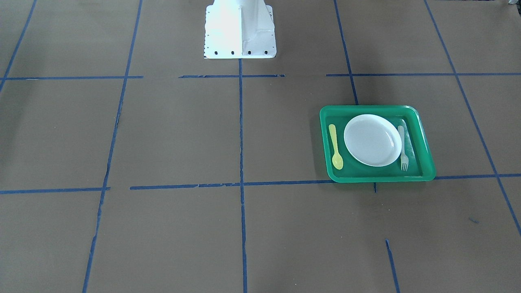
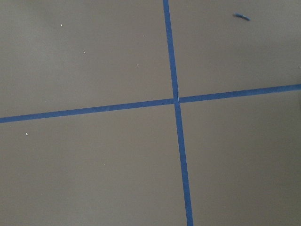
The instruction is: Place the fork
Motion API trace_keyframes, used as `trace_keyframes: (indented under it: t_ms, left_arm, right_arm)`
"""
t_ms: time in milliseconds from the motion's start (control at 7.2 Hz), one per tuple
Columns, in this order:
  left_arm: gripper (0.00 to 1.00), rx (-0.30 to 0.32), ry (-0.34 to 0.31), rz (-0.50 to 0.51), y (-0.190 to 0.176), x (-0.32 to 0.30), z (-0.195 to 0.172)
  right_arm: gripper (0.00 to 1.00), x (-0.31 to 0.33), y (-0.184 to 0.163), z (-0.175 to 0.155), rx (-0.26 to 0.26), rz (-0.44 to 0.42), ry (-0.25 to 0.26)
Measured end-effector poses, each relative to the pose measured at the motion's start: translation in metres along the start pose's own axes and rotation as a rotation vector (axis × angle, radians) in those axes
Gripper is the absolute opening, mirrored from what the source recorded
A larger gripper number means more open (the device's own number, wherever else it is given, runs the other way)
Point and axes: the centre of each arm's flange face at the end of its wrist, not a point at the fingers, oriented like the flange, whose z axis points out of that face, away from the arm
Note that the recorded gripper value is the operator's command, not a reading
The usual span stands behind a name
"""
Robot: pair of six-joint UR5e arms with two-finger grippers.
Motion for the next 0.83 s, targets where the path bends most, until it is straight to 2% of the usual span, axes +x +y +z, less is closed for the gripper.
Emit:
trace_keyframes:
  t_ms: [278,833]
  left_arm:
    - [1.00,-0.010,0.022,-0.005,0.0046,-0.0034,0.0041]
    - [1.00,-0.005,0.026,-0.001,0.0048,-0.0008,0.0010]
  right_arm:
    - [1.00,-0.0001,0.0000,0.0000,0.000,0.000,0.000]
    - [1.00,0.0000,0.0000,0.0000,0.000,0.000,0.000]
